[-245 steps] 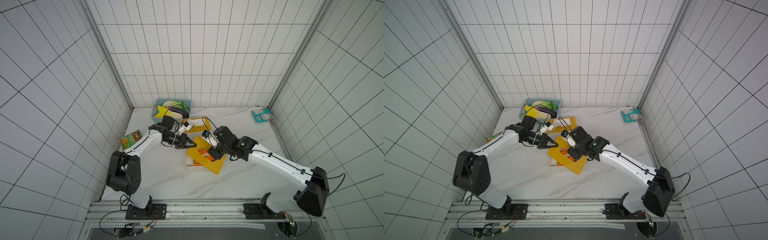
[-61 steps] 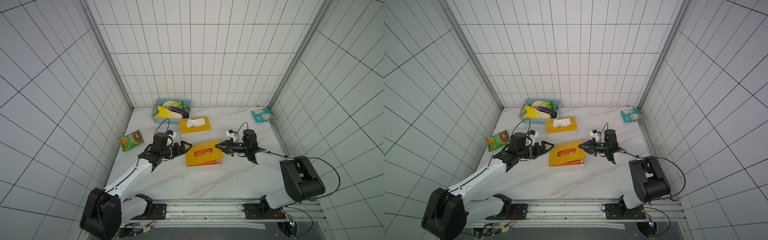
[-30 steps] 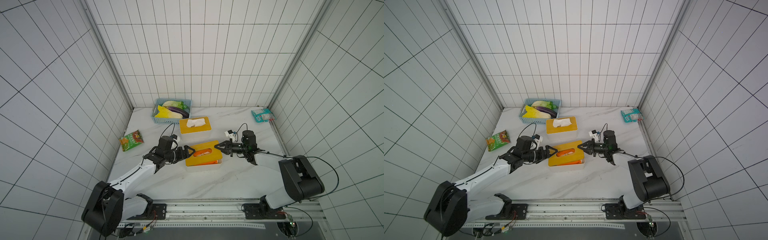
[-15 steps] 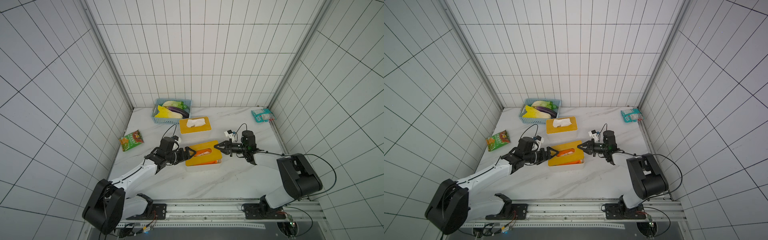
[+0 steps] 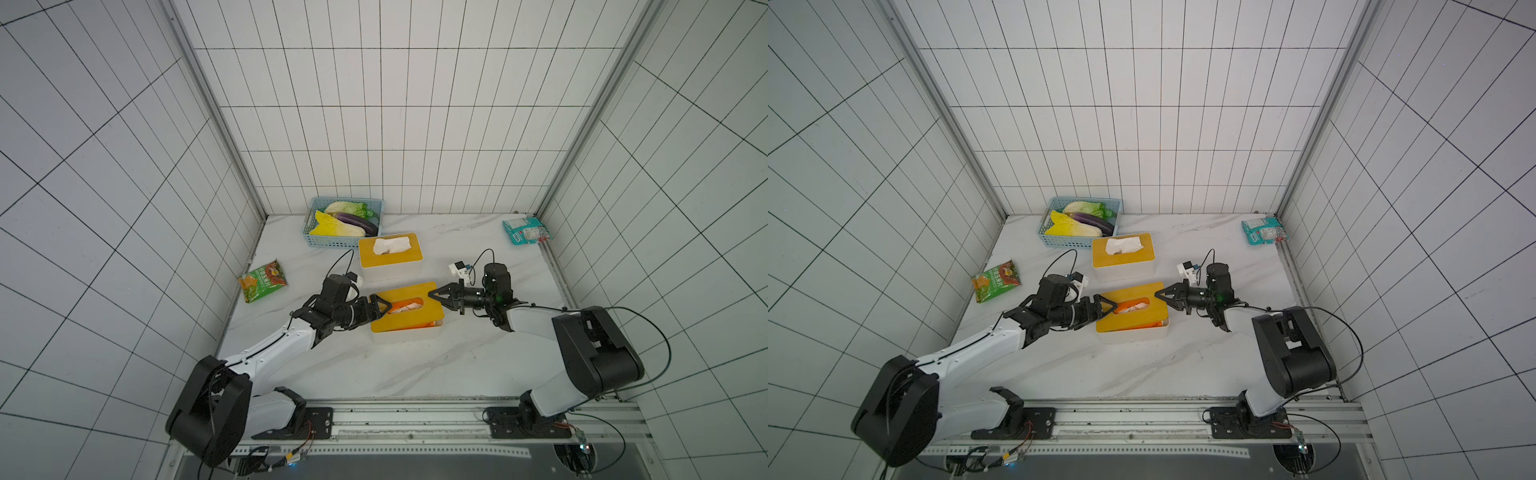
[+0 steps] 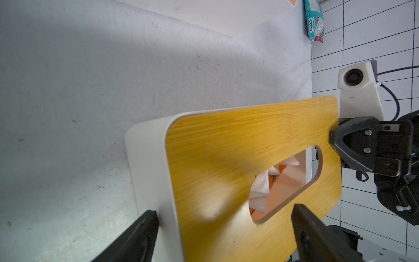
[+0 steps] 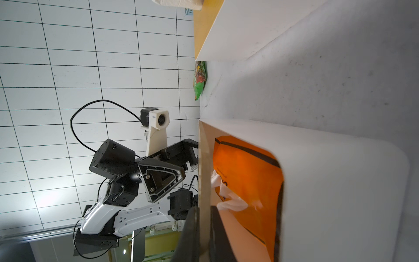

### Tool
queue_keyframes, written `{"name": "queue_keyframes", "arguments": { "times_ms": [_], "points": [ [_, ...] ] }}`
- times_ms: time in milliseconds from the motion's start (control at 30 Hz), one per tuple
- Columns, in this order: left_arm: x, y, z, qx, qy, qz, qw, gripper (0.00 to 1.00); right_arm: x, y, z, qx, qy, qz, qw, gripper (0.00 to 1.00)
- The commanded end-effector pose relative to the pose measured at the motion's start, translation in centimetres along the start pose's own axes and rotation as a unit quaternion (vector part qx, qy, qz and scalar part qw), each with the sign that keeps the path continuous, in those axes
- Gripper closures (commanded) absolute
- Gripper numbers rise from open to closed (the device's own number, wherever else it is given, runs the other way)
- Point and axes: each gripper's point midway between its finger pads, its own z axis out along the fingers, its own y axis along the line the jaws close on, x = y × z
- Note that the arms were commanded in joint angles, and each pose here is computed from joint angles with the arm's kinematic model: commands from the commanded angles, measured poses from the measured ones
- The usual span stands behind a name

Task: Put the tissue paper into the tissue box
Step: Close the box lid on the tissue box.

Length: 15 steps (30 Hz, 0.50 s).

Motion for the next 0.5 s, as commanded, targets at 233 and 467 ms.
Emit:
{"name": "queue_keyframes", "arguments": {
  "times_ms": [233, 467],
  "points": [
    [0.1, -0.5, 0.7, 0.001, -0.002, 0.012, 1.000, 0.15, 1.2, -2.7, 0.6, 0.022, 0.011, 0.030, 0.999, 1.00],
    [0.2, -0.6, 1.2, -0.006, 0.003, 0.016, 1.000, 0.21, 1.3, -3.1, 0.7, 0.022, 0.013, 0.035, 0.999, 1.00]
  ]
}}
